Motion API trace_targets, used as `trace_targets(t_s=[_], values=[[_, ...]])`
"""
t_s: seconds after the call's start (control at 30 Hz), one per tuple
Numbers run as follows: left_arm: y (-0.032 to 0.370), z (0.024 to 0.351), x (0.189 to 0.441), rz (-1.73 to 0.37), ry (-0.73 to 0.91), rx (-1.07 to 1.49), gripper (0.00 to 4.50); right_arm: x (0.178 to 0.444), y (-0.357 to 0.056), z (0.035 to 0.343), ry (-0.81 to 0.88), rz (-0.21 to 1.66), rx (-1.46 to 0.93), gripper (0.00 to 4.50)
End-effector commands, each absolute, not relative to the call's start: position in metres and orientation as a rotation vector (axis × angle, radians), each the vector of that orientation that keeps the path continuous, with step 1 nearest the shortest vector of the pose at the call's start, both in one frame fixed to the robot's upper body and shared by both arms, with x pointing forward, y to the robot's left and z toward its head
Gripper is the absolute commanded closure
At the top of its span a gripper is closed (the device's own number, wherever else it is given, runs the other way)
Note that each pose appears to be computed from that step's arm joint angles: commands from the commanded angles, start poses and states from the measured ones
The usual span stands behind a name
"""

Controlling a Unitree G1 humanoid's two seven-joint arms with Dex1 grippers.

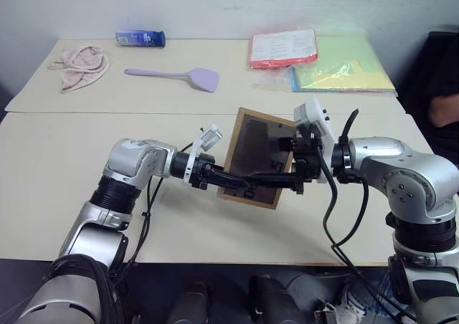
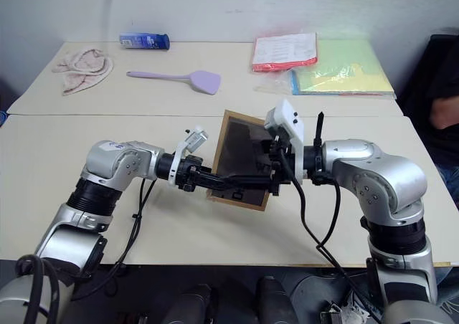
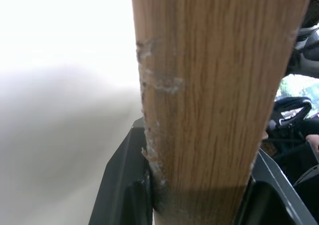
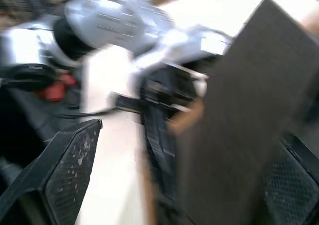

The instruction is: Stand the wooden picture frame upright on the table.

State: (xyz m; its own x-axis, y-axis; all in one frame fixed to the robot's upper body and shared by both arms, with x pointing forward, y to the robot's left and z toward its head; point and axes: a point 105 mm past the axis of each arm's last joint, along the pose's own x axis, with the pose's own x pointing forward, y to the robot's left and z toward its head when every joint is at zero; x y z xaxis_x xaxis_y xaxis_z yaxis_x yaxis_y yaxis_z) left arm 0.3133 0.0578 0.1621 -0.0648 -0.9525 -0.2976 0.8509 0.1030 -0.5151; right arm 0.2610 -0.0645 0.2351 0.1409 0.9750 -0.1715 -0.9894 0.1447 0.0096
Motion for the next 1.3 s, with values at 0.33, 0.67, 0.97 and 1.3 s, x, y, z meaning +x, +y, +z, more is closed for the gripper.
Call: trace_targets(t_s=[0.33,0.67,0.97,1.3], values=[[0.076,0.181,0.327,-1.449,0.617,-0.222,3.22,0.277,-0.143,0.228,0.087,1.099,-0.615,0.00],[0.073,0.193,0.316,-1.508,0.654,-0.287,3.22,0.318,-0.132,0.217,-0.906,0.701,-1.763,0.00],[0.069,0.199,0.308,-1.533,0.705,-0.317,3.22,0.324,-0.089,0.221,-1.357,0.603,-1.688,0.91],[0.091,0.200,0.307,-1.498,0.681,-0.308,2.52,0.328,-0.099,0.222,-1.369,0.638,-1.658,2.92]])
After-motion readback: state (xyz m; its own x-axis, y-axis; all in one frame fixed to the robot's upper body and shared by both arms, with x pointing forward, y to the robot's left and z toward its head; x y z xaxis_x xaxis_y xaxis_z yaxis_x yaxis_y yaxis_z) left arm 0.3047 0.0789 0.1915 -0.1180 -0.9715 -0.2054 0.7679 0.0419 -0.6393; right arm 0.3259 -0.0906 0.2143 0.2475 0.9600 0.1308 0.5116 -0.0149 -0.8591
